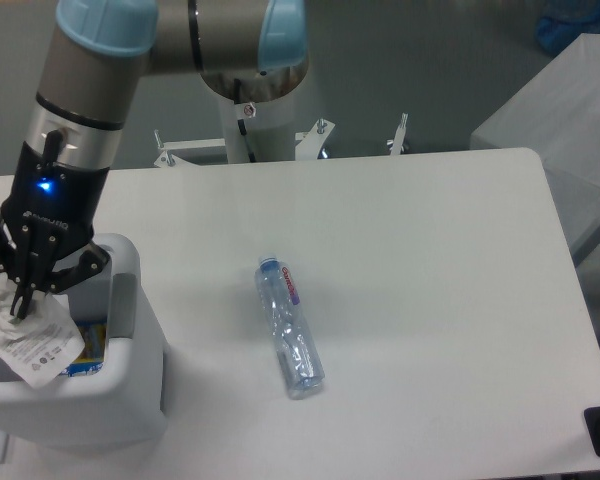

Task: Place the trash in the trash can
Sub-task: 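Lower the bag into the bin and open the gripper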

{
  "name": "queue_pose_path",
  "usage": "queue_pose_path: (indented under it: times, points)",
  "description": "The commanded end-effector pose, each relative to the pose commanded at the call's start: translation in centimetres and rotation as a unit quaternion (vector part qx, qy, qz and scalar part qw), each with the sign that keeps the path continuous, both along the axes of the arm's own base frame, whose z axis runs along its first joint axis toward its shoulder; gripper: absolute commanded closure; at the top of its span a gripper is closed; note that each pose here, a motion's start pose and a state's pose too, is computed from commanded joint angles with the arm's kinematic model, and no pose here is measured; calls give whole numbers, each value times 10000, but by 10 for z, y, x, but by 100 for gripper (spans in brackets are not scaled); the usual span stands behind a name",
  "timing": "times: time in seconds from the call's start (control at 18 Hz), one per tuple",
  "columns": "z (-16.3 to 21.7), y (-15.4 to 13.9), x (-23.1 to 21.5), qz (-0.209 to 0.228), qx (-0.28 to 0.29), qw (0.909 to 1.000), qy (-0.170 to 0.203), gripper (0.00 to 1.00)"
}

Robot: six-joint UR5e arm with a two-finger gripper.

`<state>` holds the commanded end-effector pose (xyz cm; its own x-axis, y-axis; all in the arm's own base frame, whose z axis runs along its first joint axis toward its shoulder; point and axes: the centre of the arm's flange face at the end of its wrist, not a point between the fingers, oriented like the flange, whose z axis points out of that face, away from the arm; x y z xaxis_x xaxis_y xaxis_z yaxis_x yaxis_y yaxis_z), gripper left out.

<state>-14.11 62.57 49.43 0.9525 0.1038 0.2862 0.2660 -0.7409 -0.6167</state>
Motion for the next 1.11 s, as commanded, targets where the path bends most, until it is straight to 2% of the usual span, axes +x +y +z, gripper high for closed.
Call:
queue_pose_path:
  times: [0.28,0.5,0.83,0.94,1.0,1.06,1.11]
  points:
    - [-14,-6,4,-17,-139,9999,-7,100]
    - [-26,-7,0,-90,-265,9993,241,97]
    - [-32,-6,0,-118,-311,9991,246,96]
    - [-29,-7,0,-111,-292,9992,252,91]
    - [-27,-7,0,-100,-276,9992,264,75]
    - [-21,-7,-2,-95,-240,9990,376,44]
    - [-14,-6,-5,-128,-210,9980,589,22]
